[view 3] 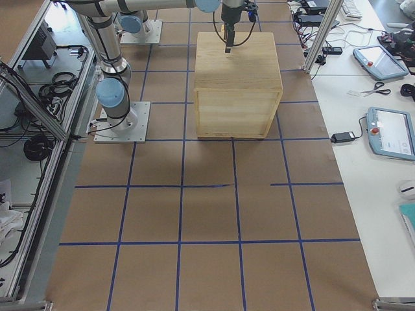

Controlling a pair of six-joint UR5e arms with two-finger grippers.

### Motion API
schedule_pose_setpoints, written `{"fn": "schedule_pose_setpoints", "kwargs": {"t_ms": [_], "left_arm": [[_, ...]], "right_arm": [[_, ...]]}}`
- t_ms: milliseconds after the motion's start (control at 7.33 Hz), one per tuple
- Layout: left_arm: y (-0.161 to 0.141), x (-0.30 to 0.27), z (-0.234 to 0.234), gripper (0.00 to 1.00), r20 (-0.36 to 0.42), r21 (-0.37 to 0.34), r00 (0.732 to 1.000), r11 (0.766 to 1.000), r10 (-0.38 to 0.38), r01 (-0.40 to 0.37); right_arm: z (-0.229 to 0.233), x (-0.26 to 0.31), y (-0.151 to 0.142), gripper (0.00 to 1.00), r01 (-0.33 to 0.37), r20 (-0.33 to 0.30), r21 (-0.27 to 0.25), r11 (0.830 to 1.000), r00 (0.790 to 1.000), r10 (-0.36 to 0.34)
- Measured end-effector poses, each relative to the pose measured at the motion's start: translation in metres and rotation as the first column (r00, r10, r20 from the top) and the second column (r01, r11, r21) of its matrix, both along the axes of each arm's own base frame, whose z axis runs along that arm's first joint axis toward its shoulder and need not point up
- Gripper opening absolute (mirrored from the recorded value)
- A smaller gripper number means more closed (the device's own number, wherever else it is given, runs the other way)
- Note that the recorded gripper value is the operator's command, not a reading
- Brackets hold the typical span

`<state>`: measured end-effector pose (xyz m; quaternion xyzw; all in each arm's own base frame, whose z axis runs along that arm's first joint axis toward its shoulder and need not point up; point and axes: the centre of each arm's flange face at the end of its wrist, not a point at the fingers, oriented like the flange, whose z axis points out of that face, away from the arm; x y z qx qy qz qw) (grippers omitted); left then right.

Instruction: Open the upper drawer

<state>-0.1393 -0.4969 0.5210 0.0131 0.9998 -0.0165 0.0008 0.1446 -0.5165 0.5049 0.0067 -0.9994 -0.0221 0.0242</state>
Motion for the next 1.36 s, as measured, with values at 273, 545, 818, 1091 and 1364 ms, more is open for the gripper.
{"fn": "schedule_pose_setpoints", "kwargs": {"t_ms": [273, 545, 818, 1091, 1364], "left_arm": [[-0.004, 0.0, -0.002, 1.0, -0.002, -0.008, 1.0, 1.0, -0.001, 0.001], [-0.006, -0.001, -0.004, 1.0, -0.003, -0.013, 1.0, 1.0, -0.002, 0.002], [-0.008, -0.002, -0.01, 1.0, -0.003, -0.003, 1.0, 1.0, 0.001, -0.001], [-0.007, -0.011, -0.011, 1.0, -0.011, -0.006, 1.0, 1.0, -0.009, 0.009], [-0.016, -0.043, -0.025, 1.0, -0.109, -0.003, 0.994, 1.0, -0.02, 0.02]], "right_arm": [[0.0, 0.0, 0.0, 1.0, 0.0, 0.0, 0.0, 1.0, 1.0, 0.0], [0.0, 0.0, 0.0, 1.0, 0.0, 0.0, 0.0, 1.0, 1.0, 0.0], [0.0, 0.0, 0.0, 1.0, 0.001, 0.0, 0.0, 1.0, 1.0, -0.001], [0.0, 0.0, 0.0, 1.0, 0.0, 0.0, 0.0, 1.0, 1.0, 0.0], [0.0, 0.0, 0.0, 1.0, 0.001, 0.0, 0.0, 1.0, 1.0, -0.001]]}}
